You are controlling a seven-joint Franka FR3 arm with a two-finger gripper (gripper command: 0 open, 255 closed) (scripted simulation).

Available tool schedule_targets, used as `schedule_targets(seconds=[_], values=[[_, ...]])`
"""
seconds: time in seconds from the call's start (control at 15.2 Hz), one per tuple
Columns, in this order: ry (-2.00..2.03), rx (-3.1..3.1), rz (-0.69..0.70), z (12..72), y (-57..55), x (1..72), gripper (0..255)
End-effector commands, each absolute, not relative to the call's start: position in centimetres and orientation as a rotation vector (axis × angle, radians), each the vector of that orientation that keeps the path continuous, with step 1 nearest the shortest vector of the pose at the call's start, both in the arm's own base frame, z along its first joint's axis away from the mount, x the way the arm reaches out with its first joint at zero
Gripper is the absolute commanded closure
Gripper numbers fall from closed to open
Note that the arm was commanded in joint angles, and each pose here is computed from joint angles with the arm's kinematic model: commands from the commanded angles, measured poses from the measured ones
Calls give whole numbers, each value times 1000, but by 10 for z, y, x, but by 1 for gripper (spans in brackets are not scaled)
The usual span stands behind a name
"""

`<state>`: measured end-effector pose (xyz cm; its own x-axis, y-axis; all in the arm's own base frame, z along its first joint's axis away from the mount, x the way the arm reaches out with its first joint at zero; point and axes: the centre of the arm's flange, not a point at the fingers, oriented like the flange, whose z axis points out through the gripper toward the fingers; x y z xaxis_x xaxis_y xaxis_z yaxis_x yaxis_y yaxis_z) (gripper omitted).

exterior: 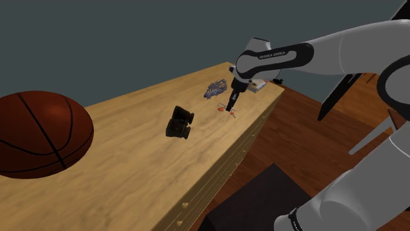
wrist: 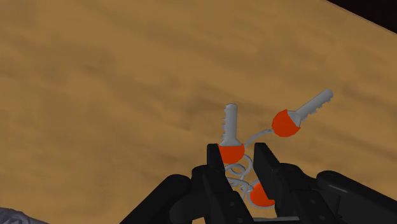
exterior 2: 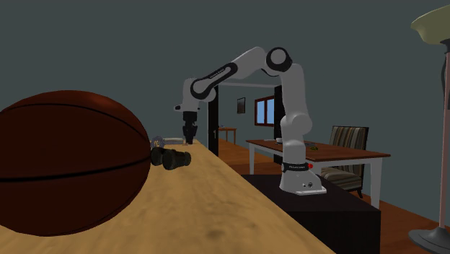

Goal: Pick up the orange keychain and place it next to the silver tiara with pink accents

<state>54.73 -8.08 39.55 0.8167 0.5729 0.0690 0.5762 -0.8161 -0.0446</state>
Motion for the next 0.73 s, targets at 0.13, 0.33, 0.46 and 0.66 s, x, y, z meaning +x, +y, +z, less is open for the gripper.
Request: schedule_targets(seconds=[0.13,0.33,0.46,0.66], values=[[-929,-2934,-81,375,-81,546,255],[-929,-2934,-81,359,-81,546,255],[-929,-2934,-81,348,-81,546,255],[-929,-2934,-81,348,-81,546,255]])
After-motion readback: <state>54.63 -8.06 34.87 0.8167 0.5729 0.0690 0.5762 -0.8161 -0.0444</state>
